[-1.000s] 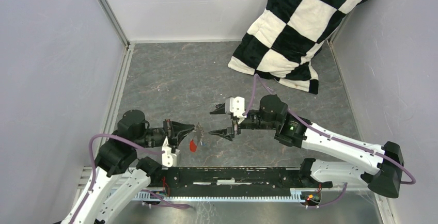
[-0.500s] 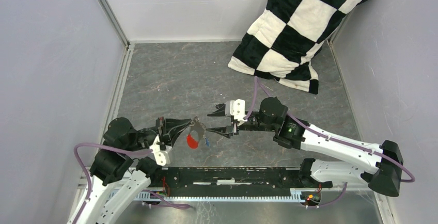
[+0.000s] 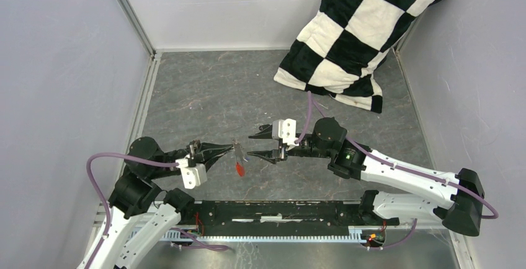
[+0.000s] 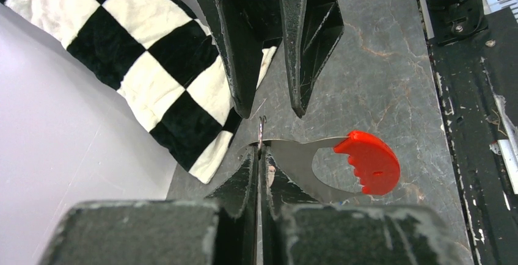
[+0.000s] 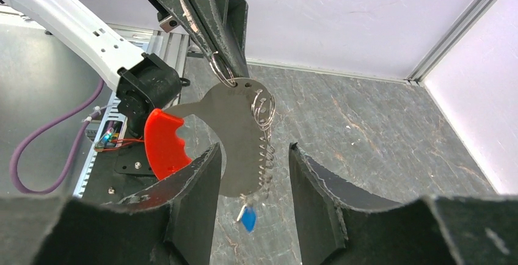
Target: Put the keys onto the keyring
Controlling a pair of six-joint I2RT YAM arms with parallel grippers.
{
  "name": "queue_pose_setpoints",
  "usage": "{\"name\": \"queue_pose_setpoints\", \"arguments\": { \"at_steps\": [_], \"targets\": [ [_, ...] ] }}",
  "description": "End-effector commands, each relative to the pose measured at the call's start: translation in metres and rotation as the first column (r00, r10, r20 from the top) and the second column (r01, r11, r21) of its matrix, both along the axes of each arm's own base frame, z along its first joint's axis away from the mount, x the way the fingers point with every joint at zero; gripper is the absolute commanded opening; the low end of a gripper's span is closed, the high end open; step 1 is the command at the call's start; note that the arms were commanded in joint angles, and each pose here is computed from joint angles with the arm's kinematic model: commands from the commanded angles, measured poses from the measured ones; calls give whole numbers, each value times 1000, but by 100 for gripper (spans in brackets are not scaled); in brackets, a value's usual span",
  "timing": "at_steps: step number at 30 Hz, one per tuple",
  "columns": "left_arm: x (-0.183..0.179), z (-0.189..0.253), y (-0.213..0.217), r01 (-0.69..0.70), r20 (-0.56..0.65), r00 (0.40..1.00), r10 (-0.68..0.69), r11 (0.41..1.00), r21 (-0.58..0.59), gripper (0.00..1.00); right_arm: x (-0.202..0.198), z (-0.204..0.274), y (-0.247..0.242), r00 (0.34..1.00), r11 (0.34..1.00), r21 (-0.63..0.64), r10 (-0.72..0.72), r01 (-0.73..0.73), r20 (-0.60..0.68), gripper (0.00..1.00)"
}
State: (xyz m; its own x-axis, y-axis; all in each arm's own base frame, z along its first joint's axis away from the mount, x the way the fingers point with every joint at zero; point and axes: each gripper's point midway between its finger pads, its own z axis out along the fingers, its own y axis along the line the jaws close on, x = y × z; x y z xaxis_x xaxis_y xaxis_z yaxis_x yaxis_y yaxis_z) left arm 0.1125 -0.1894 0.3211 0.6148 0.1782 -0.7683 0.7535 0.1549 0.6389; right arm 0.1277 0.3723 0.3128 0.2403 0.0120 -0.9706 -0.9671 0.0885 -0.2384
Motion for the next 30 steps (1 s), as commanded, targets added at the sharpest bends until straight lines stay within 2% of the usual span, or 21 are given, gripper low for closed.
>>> {"name": "queue_pose_setpoints", "arguments": {
  "at_steps": [1,10,15,26,28,30],
  "targets": [
    [-9,26,0,25,41,999,-22,998,-60,2,0,12,-4,1000,999,48,-15,14,19,50],
    [-13,21,3,35,130,991,-29,998,-45,2,0,13,-5,1000,998,57,-22,21,21,53],
    [-20,17,5,56,225,973,-48,998,-30,2,2,13,-6,999,998,59,-36,35,19,53],
    [-23,18,7,67,275,960,-58,997,-25,2,11,4,-9,996,995,45,-89,89,8,55],
    [-24,17,7,68,281,958,-59,997,-24,2,21,0,-12,989,989,35,-146,147,-15,59],
    [-22,15,7,63,276,960,-54,998,-22,2,39,-9,-19,965,967,11,-254,256,-68,67]
  ]
}}
